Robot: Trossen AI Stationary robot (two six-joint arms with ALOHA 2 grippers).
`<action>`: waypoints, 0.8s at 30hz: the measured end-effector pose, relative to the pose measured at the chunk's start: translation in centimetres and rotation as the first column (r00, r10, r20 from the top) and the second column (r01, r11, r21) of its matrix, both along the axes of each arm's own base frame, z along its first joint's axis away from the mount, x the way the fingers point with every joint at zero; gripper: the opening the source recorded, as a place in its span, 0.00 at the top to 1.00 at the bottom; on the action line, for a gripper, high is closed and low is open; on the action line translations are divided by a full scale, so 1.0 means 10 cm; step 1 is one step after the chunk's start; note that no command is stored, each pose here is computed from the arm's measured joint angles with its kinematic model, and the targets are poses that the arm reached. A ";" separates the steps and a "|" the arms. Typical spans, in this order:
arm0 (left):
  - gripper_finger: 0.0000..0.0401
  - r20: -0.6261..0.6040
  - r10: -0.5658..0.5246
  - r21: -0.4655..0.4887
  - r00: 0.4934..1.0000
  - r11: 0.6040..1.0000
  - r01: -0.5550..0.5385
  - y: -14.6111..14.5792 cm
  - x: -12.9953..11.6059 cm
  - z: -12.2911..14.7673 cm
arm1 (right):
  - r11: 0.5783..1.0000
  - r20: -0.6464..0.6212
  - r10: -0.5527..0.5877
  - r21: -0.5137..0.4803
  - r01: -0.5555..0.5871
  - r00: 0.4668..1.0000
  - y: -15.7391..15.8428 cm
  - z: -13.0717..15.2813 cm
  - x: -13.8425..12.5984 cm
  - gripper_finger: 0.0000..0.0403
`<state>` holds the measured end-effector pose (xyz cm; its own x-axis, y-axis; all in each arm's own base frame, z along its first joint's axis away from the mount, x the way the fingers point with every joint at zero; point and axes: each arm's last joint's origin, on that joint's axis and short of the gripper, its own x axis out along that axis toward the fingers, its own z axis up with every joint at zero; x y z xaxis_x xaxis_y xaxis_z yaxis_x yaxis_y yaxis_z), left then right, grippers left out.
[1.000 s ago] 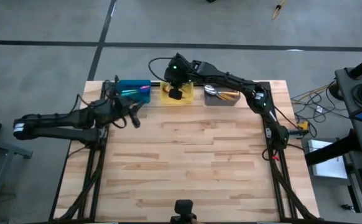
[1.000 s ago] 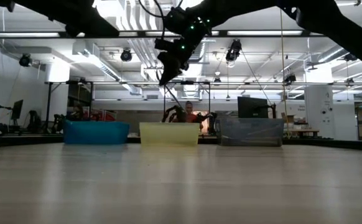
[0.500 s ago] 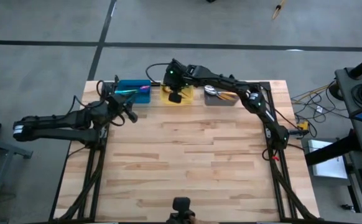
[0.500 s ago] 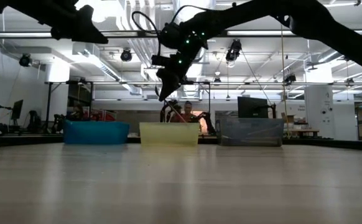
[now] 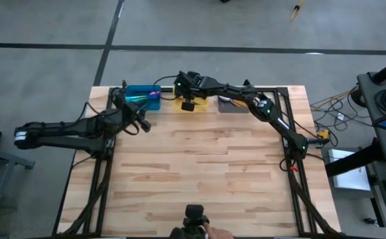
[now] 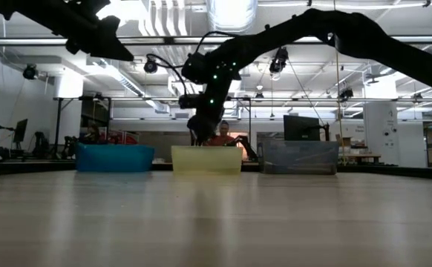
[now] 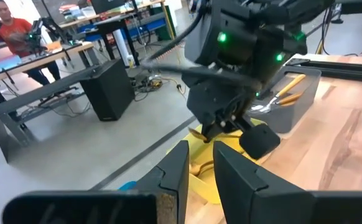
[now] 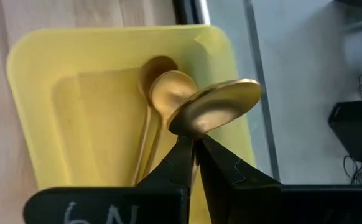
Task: Sort silverware by color (type)
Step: Put the gold spoon into the yellow bin
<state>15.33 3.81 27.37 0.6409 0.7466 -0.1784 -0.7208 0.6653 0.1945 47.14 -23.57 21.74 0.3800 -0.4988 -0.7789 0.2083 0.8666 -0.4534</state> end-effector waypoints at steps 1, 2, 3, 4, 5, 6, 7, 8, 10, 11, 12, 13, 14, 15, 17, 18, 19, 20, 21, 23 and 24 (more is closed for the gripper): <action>0.86 0.000 0.001 -0.005 1.000 1.000 -0.001 0.00 0.01 -0.01 | 1.000 -0.007 0.000 0.003 0.000 1.000 0.00 -0.04 0.01 0.97; 0.86 0.002 0.003 -0.011 1.000 1.000 -0.003 0.00 0.02 -0.01 | 1.000 -0.009 -0.001 0.004 0.001 1.000 -0.01 -0.07 0.01 0.97; 0.86 0.008 0.005 -0.019 1.000 1.000 -0.005 0.00 0.02 -0.02 | 1.000 -0.012 -0.002 0.006 0.002 1.000 -0.02 -0.11 0.02 0.97; 0.86 0.013 0.007 -0.027 1.000 1.000 -0.007 0.00 0.03 -0.02 | 1.000 -0.010 -0.002 0.005 0.002 1.000 -0.03 -0.14 0.03 0.97; 0.86 0.018 0.009 -0.033 1.000 0.999 -0.009 0.00 0.03 -0.02 | 1.000 -0.013 -0.003 0.006 0.003 1.000 -0.03 -0.17 0.04 0.97; 0.86 0.019 0.010 -0.036 1.000 0.999 -0.010 0.00 0.03 -0.03 | 1.000 -0.018 -0.003 0.007 0.003 1.000 -0.04 -0.19 0.05 0.97; 0.86 0.019 0.011 -0.038 1.000 0.999 -0.010 0.00 0.04 -0.03 | 1.000 -0.023 -0.004 0.009 0.005 1.000 -0.04 -0.21 0.05 0.97; 0.86 0.017 0.010 -0.039 1.000 0.999 -0.010 0.00 0.04 -0.03 | 1.000 -0.028 -0.005 0.010 0.006 1.000 -0.05 -0.24 0.05 0.97; 0.86 0.013 0.010 -0.039 1.000 0.999 -0.010 0.01 0.05 -0.04 | 1.000 -0.026 -0.007 0.010 0.007 1.000 -0.06 -0.26 0.06 0.97; 0.86 0.011 0.011 -0.039 1.000 0.999 -0.010 0.01 0.05 -0.04 | 1.000 -0.027 -0.008 0.010 0.008 1.000 -0.06 -0.27 0.06 0.97; 0.86 0.011 0.011 -0.039 1.000 0.999 -0.010 0.01 0.05 -0.04 | 1.000 -0.024 -0.008 0.010 0.009 1.000 -0.06 -0.27 0.06 0.97; 0.86 0.010 0.011 -0.039 1.000 0.999 -0.010 0.01 0.05 -0.04 | 1.000 -0.015 -0.010 0.006 0.010 1.000 -0.07 -0.27 0.06 0.97; 0.86 0.010 0.011 -0.040 1.000 0.999 -0.010 0.01 0.05 -0.04 | 1.000 -0.005 -0.014 0.004 0.014 1.000 -0.07 -0.26 0.07 0.97; 0.86 0.015 0.012 -0.043 1.000 0.999 -0.011 0.01 0.05 -0.04 | 1.000 0.000 -0.018 0.003 0.018 1.000 -0.08 -0.26 0.07 0.97; 0.86 0.030 0.016 -0.055 0.999 0.998 -0.014 0.01 0.05 -0.04 | 1.000 0.018 -0.020 -0.004 0.020 1.000 -0.10 -0.25 0.08 0.97; 0.86 0.036 0.018 -0.061 0.999 0.998 -0.016 0.01 0.05 -0.04 | 1.000 0.027 -0.020 -0.008 0.020 0.999 -0.11 -0.25 0.08 0.97; 0.86 0.044 0.020 -0.068 0.999 0.998 -0.017 0.01 0.05 -0.04 | 1.000 0.037 -0.022 -0.012 0.022 0.999 -0.12 -0.24 0.09 0.97; 0.86 0.049 0.022 -0.072 0.999 0.997 -0.018 0.01 0.05 -0.04 | 1.000 0.050 -0.023 -0.017 0.024 0.998 -0.13 -0.23 0.09 0.97; 0.86 0.051 0.022 -0.075 0.998 0.997 -0.018 0.01 0.05 -0.04 | 0.999 0.062 -0.025 -0.021 0.026 0.998 -0.14 -0.23 0.10 0.97; 0.86 0.053 0.024 -0.079 0.998 0.997 -0.019 0.01 0.06 -0.05 | 0.999 0.070 -0.026 -0.025 0.028 0.997 -0.15 -0.22 0.10 0.97; 0.86 0.053 0.023 -0.080 0.998 0.997 -0.019 0.01 0.06 -0.05 | 0.999 0.070 -0.025 -0.026 0.027 0.997 -0.15 -0.22 0.10 0.97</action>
<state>15.93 3.88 26.88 0.6352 0.7450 -0.2036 -0.7430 0.6614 0.1025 48.12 -25.11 19.52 0.4194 -0.5297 -0.7372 0.2624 0.8482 -0.4602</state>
